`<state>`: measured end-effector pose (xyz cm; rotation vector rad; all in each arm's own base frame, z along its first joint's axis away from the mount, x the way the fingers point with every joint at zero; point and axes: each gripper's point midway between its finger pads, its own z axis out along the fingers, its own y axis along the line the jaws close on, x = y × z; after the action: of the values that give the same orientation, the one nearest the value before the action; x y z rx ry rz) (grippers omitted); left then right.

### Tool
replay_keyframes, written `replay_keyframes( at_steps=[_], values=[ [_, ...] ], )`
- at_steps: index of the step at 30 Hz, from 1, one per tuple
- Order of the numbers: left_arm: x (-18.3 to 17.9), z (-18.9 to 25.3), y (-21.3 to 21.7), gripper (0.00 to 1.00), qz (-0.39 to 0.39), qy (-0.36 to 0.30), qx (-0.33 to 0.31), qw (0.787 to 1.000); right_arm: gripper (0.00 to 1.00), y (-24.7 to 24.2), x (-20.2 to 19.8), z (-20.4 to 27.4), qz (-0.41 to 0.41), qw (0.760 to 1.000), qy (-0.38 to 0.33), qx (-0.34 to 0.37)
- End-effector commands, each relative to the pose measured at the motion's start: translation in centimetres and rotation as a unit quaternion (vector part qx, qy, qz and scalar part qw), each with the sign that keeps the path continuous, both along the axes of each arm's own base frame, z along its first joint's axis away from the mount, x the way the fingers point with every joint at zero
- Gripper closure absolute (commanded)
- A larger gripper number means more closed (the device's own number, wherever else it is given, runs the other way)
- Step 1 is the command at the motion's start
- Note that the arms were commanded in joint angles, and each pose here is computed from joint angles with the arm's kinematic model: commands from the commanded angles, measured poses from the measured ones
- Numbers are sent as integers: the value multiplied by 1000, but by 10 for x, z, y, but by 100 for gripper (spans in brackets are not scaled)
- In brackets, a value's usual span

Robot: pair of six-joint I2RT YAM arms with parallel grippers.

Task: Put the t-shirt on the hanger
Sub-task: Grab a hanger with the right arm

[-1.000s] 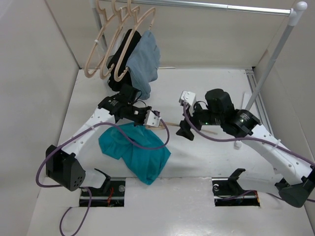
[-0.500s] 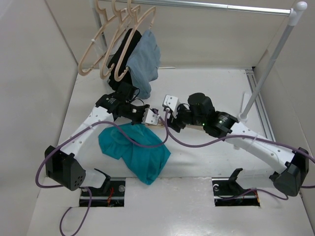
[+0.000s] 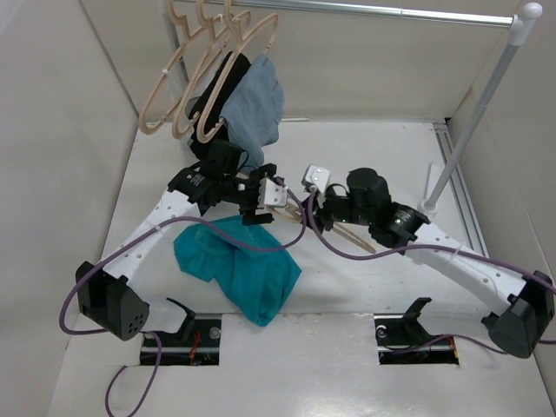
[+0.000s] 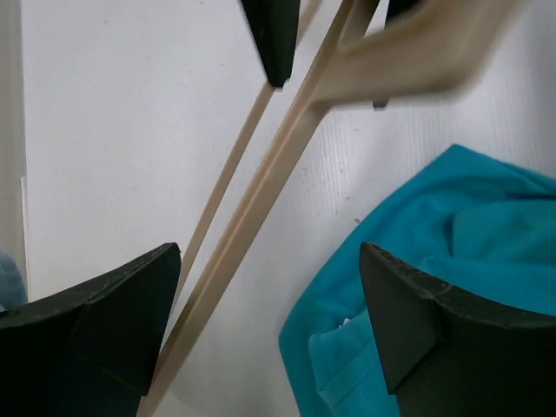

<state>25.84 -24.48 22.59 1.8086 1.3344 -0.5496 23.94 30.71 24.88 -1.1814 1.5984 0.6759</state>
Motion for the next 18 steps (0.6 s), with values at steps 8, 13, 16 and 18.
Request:
replay_keyframes(
  at_steps=[8, 13, 16, 18],
  values=[
    [4, 40, 13, 0, 166, 5, -104, 981, 100, -52, -18, -20, -50, 995, 75, 42],
    [-19, -7, 51, 0, 192, 37, 9, 981, 100, -69, -35, -30, -64, 993, 93, 27],
    [-36, -55, 82, 0, 183, 67, 126, 973, 100, -80, -37, -23, -83, 993, 82, 35],
    [-43, -86, 106, 0, 185, 83, 207, 957, 100, -84, -40, -23, -88, 992, 83, 32]
  ],
)
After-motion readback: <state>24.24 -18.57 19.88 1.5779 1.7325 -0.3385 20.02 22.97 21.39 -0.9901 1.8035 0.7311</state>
